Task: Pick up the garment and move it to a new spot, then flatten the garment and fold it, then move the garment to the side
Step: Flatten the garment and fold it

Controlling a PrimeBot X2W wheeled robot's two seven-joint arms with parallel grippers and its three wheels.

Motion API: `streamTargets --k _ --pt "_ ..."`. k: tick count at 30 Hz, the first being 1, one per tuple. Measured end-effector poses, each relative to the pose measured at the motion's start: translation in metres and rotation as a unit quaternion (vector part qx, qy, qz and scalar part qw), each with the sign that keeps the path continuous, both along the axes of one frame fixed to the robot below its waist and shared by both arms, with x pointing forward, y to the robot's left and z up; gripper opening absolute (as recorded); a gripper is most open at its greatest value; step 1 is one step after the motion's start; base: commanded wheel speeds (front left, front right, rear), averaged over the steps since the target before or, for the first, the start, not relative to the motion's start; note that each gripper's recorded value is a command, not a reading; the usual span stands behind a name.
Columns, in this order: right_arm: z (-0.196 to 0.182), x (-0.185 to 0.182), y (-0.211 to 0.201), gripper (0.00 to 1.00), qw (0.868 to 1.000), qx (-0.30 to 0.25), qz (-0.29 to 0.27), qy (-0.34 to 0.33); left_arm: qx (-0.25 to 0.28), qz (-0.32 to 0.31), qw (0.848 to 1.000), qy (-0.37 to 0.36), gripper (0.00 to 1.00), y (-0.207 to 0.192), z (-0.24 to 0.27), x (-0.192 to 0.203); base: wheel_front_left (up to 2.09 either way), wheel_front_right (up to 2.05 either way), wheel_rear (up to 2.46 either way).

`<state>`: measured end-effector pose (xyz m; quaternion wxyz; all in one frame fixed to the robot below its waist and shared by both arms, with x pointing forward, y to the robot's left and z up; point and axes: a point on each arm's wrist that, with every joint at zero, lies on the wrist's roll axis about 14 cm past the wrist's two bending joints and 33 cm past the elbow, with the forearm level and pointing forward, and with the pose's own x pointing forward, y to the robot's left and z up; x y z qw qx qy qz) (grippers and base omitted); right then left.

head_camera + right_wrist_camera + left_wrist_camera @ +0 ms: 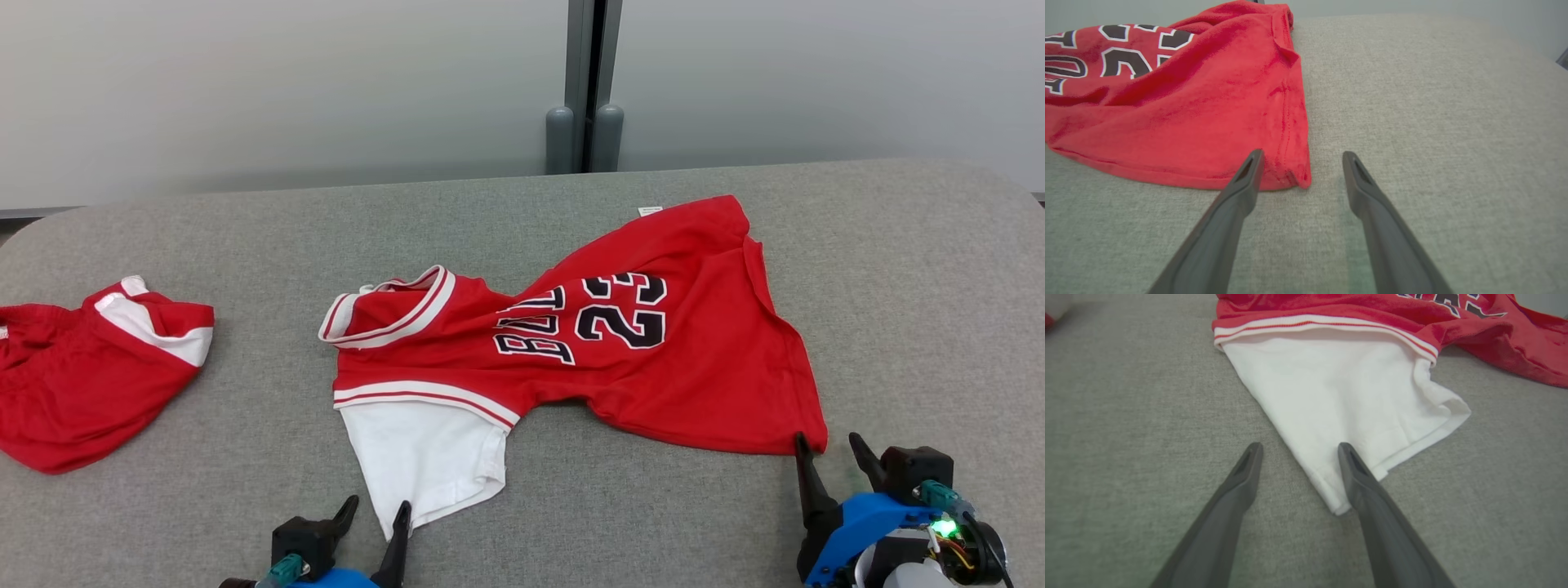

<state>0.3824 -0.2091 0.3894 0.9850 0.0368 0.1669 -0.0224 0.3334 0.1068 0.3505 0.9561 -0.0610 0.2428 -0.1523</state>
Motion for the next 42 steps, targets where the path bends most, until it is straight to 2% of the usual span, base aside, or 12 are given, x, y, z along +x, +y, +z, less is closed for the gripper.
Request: streamTargets --k 12,13,14,15,16,23,29,31,33,42 --pt "-0.017 0.004 0.010 1.00 0.999 0.008 0.012 0.036 -0.008 -0.027 0.999 0.024 1.00 -0.018 -0.009 0.002 0.00 0.00 0.00" --pt "-0.019 0.004 0.012 0.45 0.999 0.011 0.013 0.040 -0.009 -0.029 0.999 0.028 0.79 -0.019 -0.010 0.002 0.00 0.00 0.00" --pt "-0.019 0.004 0.013 0.00 0.999 0.013 0.014 0.040 -0.008 -0.032 0.999 0.030 0.51 -0.020 -0.011 0.002 0.00 0.00 0.00" --pt "-0.019 0.005 0.014 0.00 0.999 0.014 0.015 0.040 -0.008 -0.034 0.999 0.031 0.08 -0.021 -0.011 0.003 0.00 0.00 0.00" --pt "-0.017 0.007 0.014 0.00 0.999 0.015 0.015 0.037 -0.011 -0.034 0.999 0.031 0.00 -0.022 -0.010 0.003 0.00 0.00 0.00" --pt "0.002 0.014 0.015 0.00 1.000 0.022 0.014 -0.001 -0.023 -0.029 0.999 0.004 0.00 -0.020 0.003 0.013 0.00 0.00 0.00" --pt "0.014 0.002 0.022 0.00 0.999 0.019 0.028 -0.029 -0.031 0.000 0.996 -0.079 0.00 -0.002 0.049 0.039 0.00 0.00 0.00" --pt "0.016 -0.004 0.027 0.00 0.998 0.020 0.036 -0.036 -0.033 0.009 0.995 -0.097 0.00 0.003 0.058 0.038 0.00 0.00 0.00" --pt "0.017 -0.013 0.033 0.00 0.998 0.044 0.035 -0.041 -0.033 0.015 0.993 -0.110 0.00 0.008 0.065 0.034 0.00 0.00 0.00" --pt "0.028 -0.029 0.034 0.00 0.997 0.035 0.042 -0.058 -0.028 0.019 0.988 -0.150 0.00 0.016 0.086 0.027 0.00 0.00 0.00"
